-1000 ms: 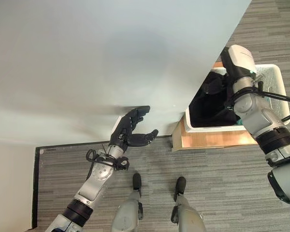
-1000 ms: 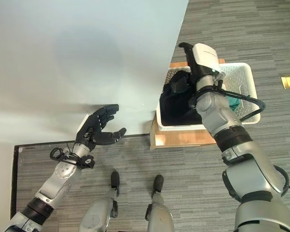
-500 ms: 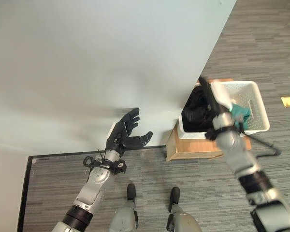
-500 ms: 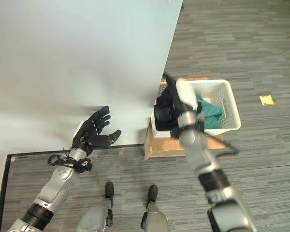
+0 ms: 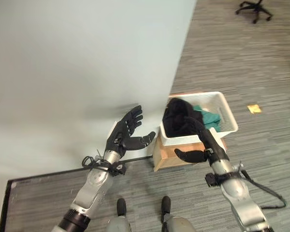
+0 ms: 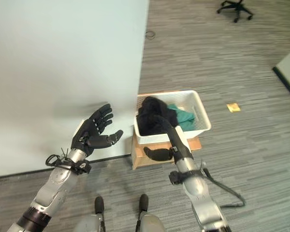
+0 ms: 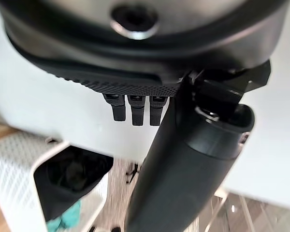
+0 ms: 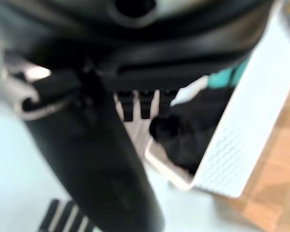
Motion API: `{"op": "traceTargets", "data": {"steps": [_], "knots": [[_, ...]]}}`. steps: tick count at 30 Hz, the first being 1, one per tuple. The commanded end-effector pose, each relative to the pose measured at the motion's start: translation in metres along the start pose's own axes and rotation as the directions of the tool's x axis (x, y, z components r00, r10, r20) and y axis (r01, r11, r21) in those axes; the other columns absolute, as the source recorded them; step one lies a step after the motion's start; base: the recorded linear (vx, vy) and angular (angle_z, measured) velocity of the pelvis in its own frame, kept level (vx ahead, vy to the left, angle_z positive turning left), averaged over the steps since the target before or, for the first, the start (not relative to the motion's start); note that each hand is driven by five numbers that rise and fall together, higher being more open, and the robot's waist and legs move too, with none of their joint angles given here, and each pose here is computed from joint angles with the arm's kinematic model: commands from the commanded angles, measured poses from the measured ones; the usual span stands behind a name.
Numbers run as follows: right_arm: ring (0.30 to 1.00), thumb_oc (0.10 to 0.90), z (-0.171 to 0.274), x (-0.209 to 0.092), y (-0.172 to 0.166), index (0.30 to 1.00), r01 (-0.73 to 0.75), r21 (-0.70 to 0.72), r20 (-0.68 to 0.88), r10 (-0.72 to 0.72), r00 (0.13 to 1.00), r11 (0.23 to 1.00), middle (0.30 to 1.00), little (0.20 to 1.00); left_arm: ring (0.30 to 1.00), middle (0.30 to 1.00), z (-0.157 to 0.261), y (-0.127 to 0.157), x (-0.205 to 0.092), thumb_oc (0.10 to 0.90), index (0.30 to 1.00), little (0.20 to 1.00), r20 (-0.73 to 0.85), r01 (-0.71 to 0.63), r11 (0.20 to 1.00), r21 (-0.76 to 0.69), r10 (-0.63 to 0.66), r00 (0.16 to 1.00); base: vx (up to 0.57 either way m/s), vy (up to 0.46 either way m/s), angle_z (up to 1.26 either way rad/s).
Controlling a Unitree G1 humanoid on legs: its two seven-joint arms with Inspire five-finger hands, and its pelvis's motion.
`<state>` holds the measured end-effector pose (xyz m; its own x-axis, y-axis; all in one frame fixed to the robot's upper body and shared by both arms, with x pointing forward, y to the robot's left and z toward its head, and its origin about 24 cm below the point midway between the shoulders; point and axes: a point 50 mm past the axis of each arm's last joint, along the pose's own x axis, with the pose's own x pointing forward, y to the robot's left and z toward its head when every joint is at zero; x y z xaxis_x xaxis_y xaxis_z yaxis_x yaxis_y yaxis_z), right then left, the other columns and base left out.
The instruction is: Pick up bed clothes into laundry basket.
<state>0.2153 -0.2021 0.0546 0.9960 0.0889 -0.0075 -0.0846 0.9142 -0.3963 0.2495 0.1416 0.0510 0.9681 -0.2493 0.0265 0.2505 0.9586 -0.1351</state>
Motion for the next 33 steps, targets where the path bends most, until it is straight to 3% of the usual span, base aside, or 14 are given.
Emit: {"op": "traceTargets", "data": {"steps": [1, 11, 20, 33], "knots": [[0.900, 0.800, 0.017, 0.000, -0.025, 0.900, 0.108, 0.047, 0.130, -0.113, 0.985, 0.993, 0.900, 0.900, 0.900, 0.900, 0.024, -0.013, 0.012, 0.800, 0.900, 0.900, 0.166, 0.026, 1.000, 0.012, -0.027, 0.986, -0.15, -0.022, -0.40], [0.900, 0.800, 0.019, -0.013, -0.059, 0.900, 0.281, 0.014, 0.150, -0.279, 0.948, 0.960, 0.900, 0.900, 0.900, 0.900, 0.035, -0.032, 0.028, 0.800, 0.900, 0.900, 0.229, 0.071, 0.997, 0.022, -0.074, 0.971, -0.20, 0.037, -0.08], [0.900, 0.800, 0.009, -0.006, -0.055, 0.900, 0.349, -0.063, 0.119, -0.340, 0.933, 0.935, 0.900, 0.900, 0.900, 0.900, 0.030, -0.042, 0.039, 0.800, 0.900, 0.900, 0.215, 0.099, 0.994, 0.050, -0.107, 0.971, -0.21, 0.130, -0.04], [0.900, 0.800, 0.012, -0.007, -0.048, 0.900, 0.352, -0.044, 0.127, -0.344, 0.930, 0.935, 0.900, 0.900, 0.900, 0.900, 0.018, -0.029, 0.028, 0.800, 0.900, 0.900, 0.157, 0.073, 0.996, 0.048, -0.079, 0.984, -0.02, -0.052, -0.09]]}}
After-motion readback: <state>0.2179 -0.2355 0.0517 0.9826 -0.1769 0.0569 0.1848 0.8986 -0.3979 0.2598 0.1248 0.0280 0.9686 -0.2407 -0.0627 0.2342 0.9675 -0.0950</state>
